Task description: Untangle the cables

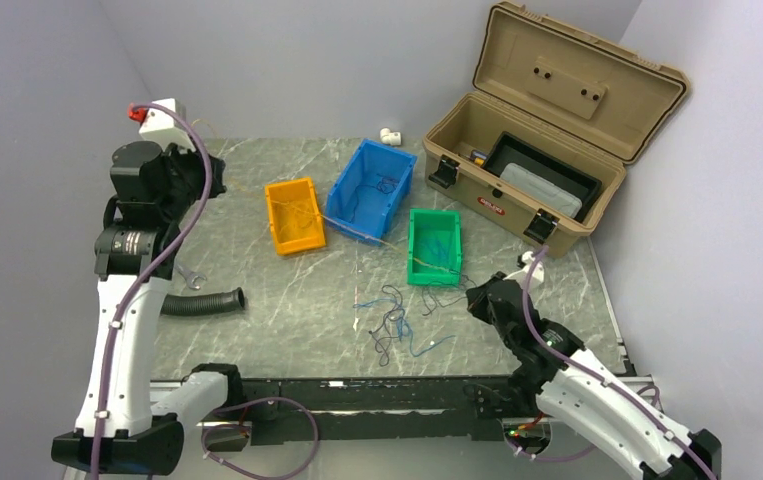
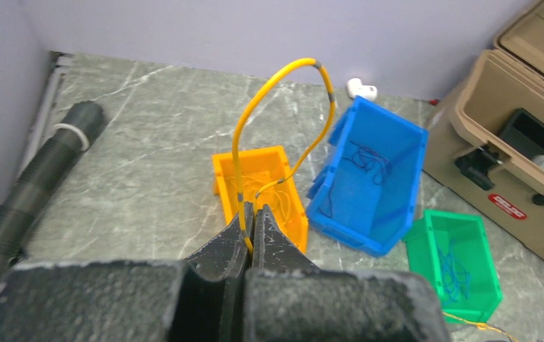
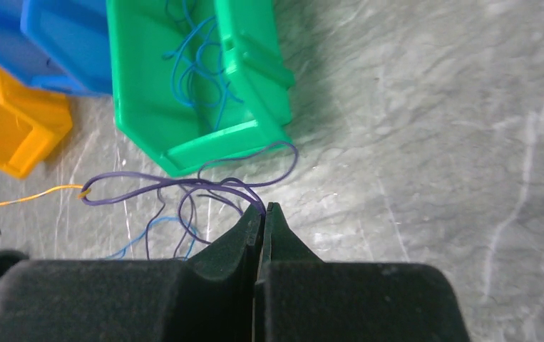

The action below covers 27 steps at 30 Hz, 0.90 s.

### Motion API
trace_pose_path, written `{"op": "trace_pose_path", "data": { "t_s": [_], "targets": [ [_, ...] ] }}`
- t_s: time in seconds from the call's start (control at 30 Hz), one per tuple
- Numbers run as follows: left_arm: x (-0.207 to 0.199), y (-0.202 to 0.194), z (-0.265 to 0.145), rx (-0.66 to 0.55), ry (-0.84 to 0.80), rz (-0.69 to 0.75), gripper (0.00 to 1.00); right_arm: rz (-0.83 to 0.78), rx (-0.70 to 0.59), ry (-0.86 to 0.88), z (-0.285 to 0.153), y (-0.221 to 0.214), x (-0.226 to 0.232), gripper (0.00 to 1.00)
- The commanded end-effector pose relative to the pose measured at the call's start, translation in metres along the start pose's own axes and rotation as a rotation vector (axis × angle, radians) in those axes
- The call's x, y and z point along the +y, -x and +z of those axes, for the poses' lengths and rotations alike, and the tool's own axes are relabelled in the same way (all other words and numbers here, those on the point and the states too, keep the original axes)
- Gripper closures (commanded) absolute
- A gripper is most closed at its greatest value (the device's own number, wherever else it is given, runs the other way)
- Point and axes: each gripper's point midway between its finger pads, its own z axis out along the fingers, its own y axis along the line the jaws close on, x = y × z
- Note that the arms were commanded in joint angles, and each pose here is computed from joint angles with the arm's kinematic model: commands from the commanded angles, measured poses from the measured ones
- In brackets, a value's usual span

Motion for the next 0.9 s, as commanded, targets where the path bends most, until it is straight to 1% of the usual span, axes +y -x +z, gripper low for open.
{"op": "trace_pose_path", "data": {
  "t_s": [0.0, 0.1, 0.23, 0.27, 0.3, 0.37, 0.47, 0.53, 0.6, 0.73, 0.87],
  "targets": [
    [0.019, 0.026, -0.015, -0.077, 0.093, 0.018, 1.00, 0.116, -0.143, -0.118, -0.016, 0.032, -0.022, 1.00],
    [0.041, 0.027, -0.018, -0.095, 0.183, -0.004, 1.00, 0.168, -0.214, -0.154, -0.024, 0.044, -0.034, 1.00],
    [0.057, 0.027, -0.025, -0.131, 0.268, -0.031, 1.00, 0.238, -0.278, -0.217, -0.034, 0.054, -0.051, 1.00],
    [0.054, 0.027, -0.025, -0.138, 0.246, -0.033, 1.00, 0.227, -0.281, -0.209, -0.035, 0.056, -0.049, 1.00],
    [0.045, 0.026, -0.022, -0.139, 0.196, -0.034, 1.00, 0.178, -0.275, -0.167, -0.034, 0.058, -0.040, 1.00],
    [0.019, 0.025, -0.016, -0.129, 0.046, -0.043, 1.00, 0.052, -0.229, -0.052, -0.031, 0.057, -0.014, 1.00],
    [-0.010, 0.026, -0.007, -0.102, -0.117, -0.059, 1.00, -0.038, -0.177, 0.125, -0.028, 0.053, 0.027, 1.00],
    [-0.017, 0.027, -0.004, -0.079, -0.157, -0.065, 1.00, -0.067, -0.141, 0.197, -0.027, 0.048, 0.044, 1.00],
    [-0.021, 0.029, -0.001, -0.067, -0.175, -0.068, 1.00, -0.085, -0.125, 0.223, -0.025, 0.047, 0.052, 1.00],
    [-0.030, 0.044, 0.001, -0.081, -0.213, -0.074, 1.00, -0.121, -0.102, 0.255, -0.022, 0.042, 0.061, 1.00],
    [-0.048, 0.053, 0.007, -0.078, -0.314, -0.105, 1.00, -0.142, -0.097, 0.311, -0.023, 0.041, 0.072, 1.00]
  ]
}}
